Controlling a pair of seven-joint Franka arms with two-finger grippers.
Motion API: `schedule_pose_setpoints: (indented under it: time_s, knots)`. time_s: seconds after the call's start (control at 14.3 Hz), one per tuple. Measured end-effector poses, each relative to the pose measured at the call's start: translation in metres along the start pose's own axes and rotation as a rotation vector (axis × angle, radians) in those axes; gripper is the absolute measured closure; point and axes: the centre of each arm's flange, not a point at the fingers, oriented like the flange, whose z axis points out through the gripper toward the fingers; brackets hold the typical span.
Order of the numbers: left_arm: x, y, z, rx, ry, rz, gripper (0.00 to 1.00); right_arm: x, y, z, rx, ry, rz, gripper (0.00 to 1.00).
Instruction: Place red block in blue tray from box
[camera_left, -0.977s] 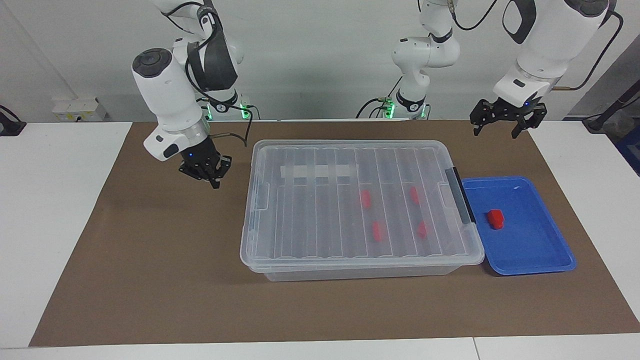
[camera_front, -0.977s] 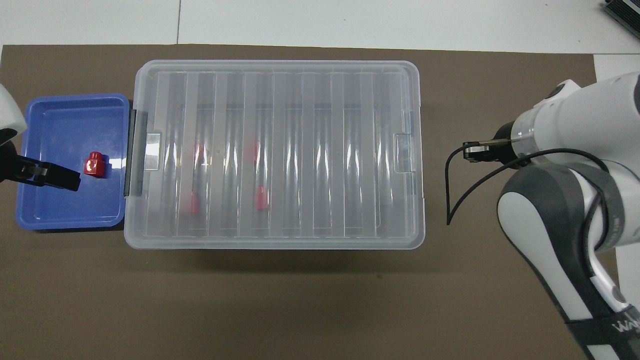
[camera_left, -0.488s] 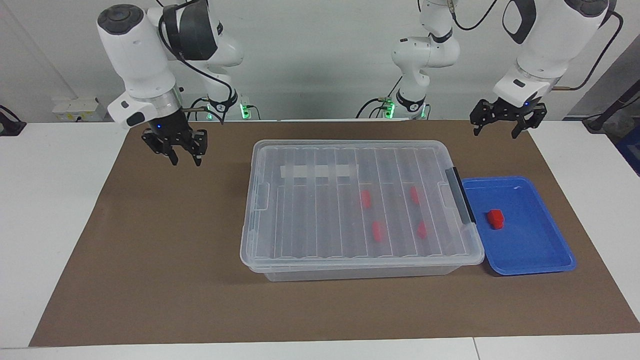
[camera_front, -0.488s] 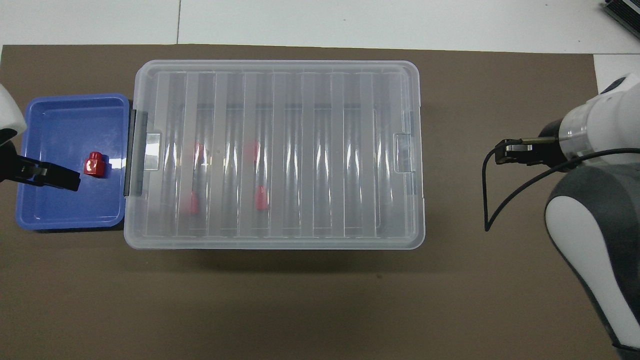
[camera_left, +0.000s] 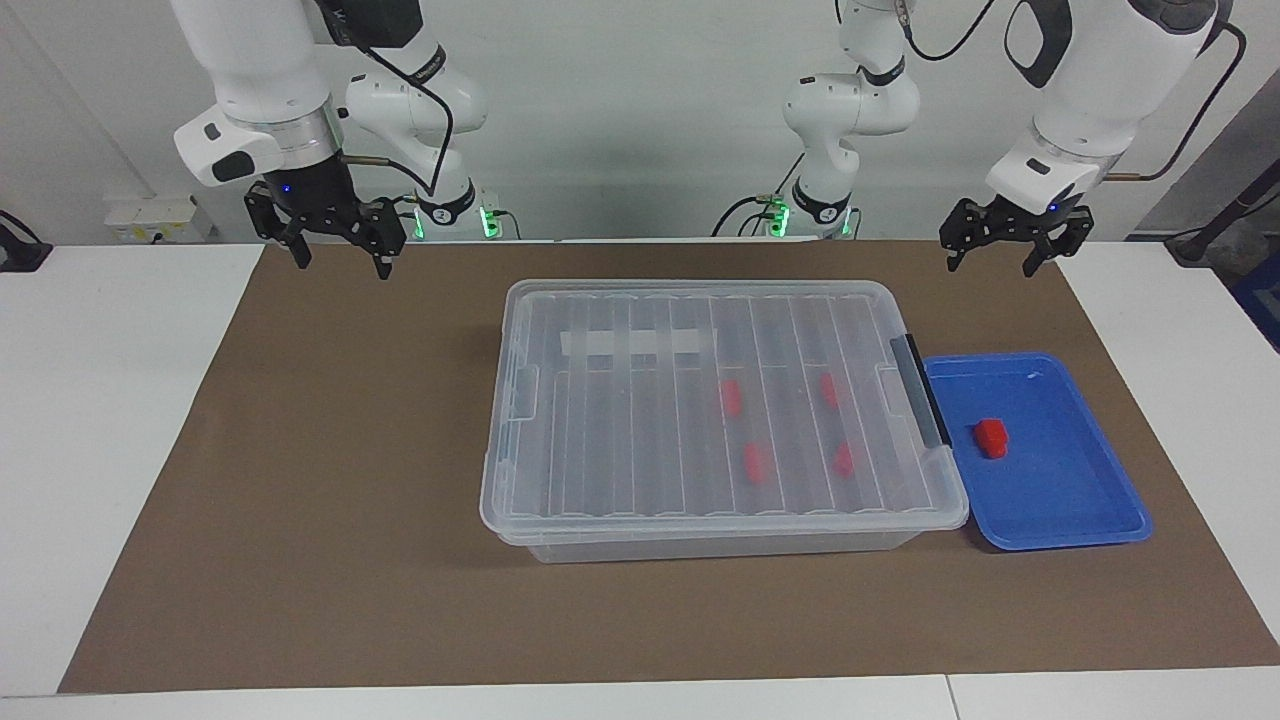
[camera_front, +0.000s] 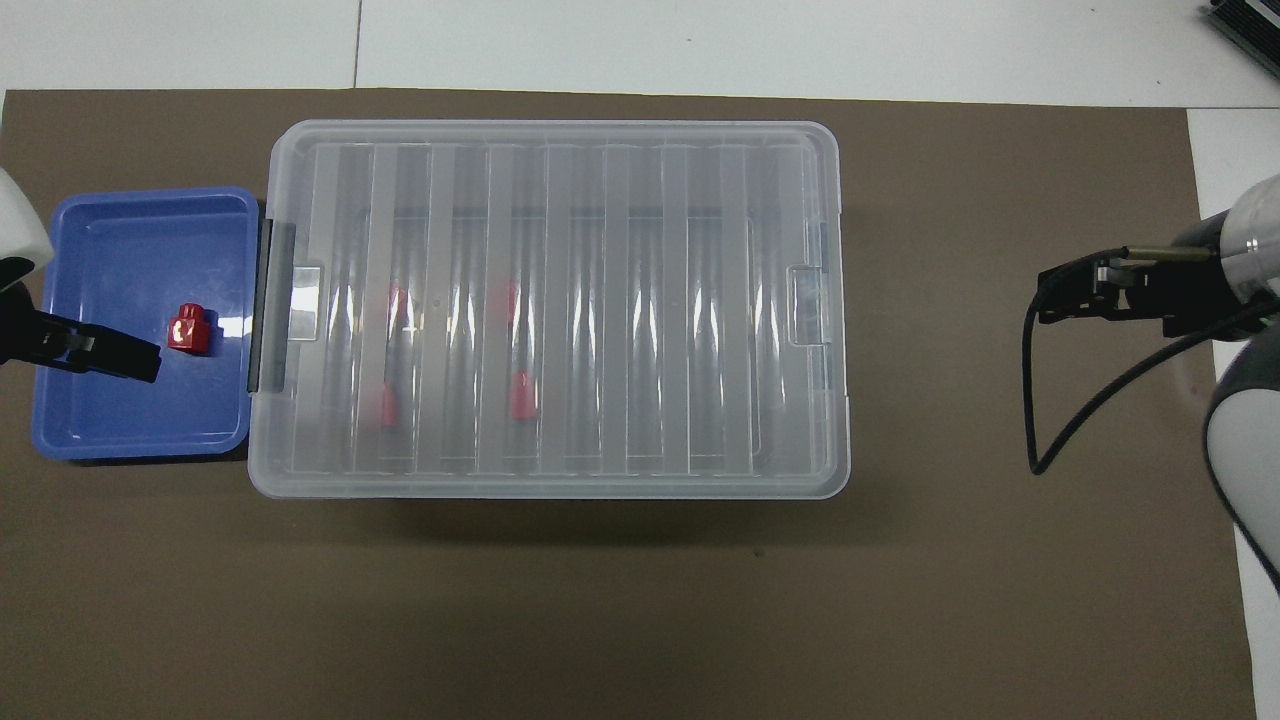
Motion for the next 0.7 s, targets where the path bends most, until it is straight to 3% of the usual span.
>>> schedule_pose_setpoints:
  time_s: [0.42, 0.7]
  knots:
    - [0.0, 0.0, 0.0, 0.0, 0.0, 0.0, 0.0, -0.002, 0.01, 0.021, 0.057, -0.079, 0.033, 0.0]
    - [0.0, 0.0, 0.0, 0.0, 0.0, 0.0, 0.0, -0.004, 0.017, 0.024, 0.071, -0.088, 0.049, 0.0]
